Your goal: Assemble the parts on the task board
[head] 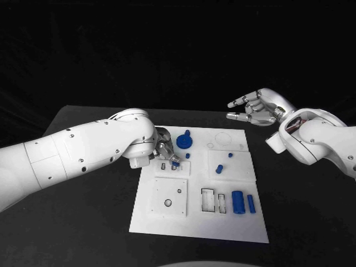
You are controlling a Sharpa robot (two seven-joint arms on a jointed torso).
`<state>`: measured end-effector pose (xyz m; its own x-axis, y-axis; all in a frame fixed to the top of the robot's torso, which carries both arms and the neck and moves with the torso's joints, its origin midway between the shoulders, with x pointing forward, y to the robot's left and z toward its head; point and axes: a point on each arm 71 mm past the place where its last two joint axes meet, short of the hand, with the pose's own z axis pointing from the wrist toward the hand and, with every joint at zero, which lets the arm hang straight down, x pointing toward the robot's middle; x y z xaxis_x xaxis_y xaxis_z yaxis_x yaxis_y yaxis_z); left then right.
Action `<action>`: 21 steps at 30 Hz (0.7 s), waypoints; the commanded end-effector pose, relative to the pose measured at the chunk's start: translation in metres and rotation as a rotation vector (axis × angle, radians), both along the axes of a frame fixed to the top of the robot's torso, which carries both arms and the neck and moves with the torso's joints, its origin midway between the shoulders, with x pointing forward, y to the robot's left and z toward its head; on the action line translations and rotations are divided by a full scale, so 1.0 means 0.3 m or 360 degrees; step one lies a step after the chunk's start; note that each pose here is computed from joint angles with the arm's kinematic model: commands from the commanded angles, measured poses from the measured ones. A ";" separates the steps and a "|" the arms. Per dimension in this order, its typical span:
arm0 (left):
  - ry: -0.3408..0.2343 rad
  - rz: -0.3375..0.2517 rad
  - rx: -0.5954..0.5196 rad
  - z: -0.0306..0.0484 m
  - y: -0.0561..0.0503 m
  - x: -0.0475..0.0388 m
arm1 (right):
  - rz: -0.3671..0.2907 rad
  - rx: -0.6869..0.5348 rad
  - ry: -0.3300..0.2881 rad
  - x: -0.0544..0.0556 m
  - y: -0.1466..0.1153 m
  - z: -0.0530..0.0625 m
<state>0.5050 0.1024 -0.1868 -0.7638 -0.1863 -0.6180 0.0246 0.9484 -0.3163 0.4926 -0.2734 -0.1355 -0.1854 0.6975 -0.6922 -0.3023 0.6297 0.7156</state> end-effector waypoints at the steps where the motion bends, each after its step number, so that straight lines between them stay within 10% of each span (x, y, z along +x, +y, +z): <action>1: -0.0054 0.0104 -0.0035 0.003 0.012 -0.006 | 0.0024 -0.0015 0.0008 -0.002 0.003 -0.004; 21: -0.0245 0.0063 0.0046 -0.026 0.028 -0.046 | 0.0026 -0.0024 0.0005 -0.004 -0.003 -0.006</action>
